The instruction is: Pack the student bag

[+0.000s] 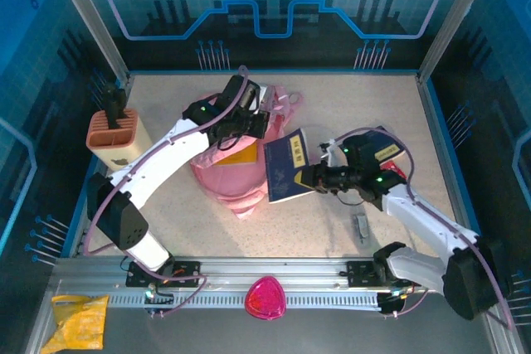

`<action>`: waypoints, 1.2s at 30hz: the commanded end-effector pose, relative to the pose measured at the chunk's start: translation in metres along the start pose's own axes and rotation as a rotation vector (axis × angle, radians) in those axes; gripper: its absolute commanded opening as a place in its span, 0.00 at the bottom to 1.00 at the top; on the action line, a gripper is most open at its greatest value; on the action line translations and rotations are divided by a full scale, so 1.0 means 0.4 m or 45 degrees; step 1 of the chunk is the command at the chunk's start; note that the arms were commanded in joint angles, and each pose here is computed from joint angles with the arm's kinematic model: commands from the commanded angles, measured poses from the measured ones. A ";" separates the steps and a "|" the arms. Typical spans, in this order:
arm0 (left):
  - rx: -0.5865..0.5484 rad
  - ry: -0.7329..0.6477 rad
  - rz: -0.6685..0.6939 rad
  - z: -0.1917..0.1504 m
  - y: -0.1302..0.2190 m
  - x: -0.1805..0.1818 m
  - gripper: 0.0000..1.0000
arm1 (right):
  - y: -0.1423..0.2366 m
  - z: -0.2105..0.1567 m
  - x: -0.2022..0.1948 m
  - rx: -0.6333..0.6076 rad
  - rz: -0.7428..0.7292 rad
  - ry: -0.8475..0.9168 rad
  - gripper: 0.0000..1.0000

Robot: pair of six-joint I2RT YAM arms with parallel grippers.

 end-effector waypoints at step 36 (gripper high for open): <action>-0.237 0.145 -0.120 0.121 0.053 -0.051 0.00 | -0.337 0.147 -0.050 -0.168 -0.408 0.271 0.33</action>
Point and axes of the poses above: each hand's point on the last joint's axis, 136 mm out from that joint toward the fingers, its own y axis back along the fingers, its own x axis along the line the jaws close on, z = x × y, the point moved 3 cm from there along y, back along the fingers, and after that the axes turned 5 degrees about -y, right-handed, at the moved point
